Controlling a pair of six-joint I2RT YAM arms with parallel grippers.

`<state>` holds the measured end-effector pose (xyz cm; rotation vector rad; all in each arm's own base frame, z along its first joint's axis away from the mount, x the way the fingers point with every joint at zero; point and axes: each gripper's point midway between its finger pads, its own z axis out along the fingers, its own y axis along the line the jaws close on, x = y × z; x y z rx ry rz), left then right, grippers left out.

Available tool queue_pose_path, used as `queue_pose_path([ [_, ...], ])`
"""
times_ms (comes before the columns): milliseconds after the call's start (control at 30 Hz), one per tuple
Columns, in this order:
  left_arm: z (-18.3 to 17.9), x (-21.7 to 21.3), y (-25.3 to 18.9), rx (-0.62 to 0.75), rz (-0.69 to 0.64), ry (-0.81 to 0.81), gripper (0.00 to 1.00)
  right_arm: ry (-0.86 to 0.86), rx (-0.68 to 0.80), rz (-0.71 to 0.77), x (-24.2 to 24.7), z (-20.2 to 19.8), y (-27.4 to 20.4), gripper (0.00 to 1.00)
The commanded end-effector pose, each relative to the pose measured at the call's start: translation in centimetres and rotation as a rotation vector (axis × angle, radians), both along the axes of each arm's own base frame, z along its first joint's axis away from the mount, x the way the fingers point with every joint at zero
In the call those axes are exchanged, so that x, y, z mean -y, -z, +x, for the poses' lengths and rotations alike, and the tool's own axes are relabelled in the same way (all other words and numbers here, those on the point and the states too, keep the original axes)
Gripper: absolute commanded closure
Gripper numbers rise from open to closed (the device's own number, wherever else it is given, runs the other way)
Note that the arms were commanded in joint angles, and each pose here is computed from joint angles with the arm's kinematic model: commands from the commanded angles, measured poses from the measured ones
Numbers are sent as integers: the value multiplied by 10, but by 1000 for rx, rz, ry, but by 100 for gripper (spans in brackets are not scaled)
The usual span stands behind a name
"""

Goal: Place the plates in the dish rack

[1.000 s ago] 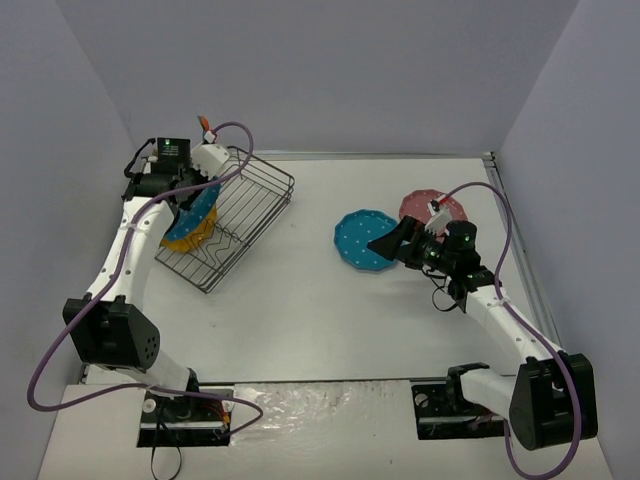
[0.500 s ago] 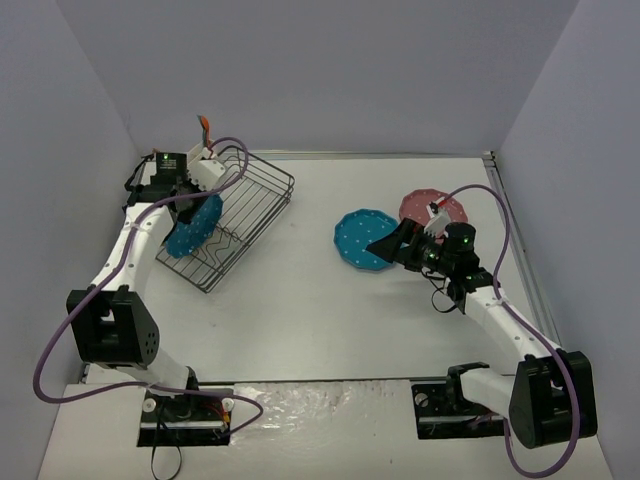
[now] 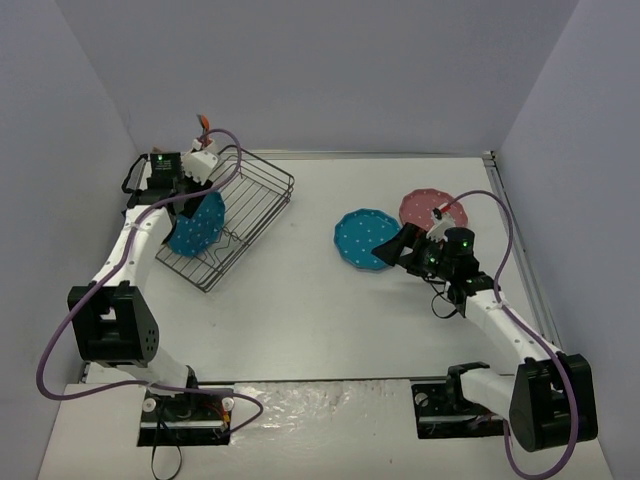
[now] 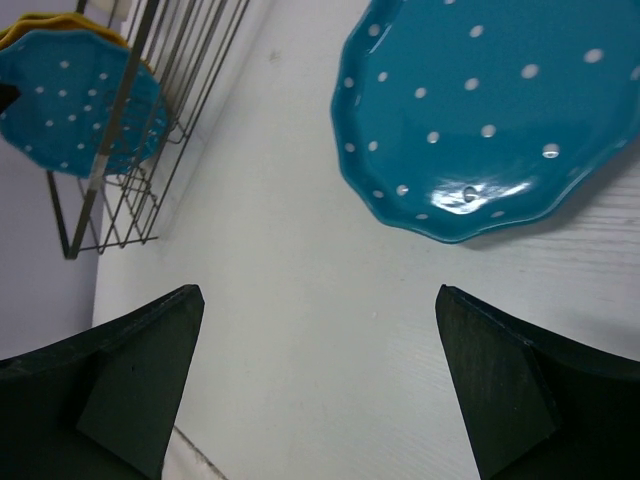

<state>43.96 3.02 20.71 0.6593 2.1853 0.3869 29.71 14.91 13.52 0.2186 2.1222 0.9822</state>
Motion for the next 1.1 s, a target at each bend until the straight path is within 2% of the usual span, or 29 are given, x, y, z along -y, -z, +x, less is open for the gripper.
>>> queue_pose_path([
  [0,14,-2,-52,172,-31,-40,48,123,68,-101,25,16,-10,2],
  [133,10,1,-75,229,-66,-47,41,202,30,-153,39,21,3,3],
  [267,-3,11,-112,310,-163,-126,38,285,-25,-206,53,28,17,3],
  [467,-48,38,-148,418,-438,-242,15,372,-95,-299,68,43,34,4],
  [633,-78,48,-140,401,-570,-278,4,384,-126,-371,64,56,45,5],
  [733,-96,46,-120,399,-630,-339,3,411,-168,-406,61,62,58,7],
  [1067,-126,62,-63,320,-776,-366,3,468,-263,-449,48,78,92,18],
])
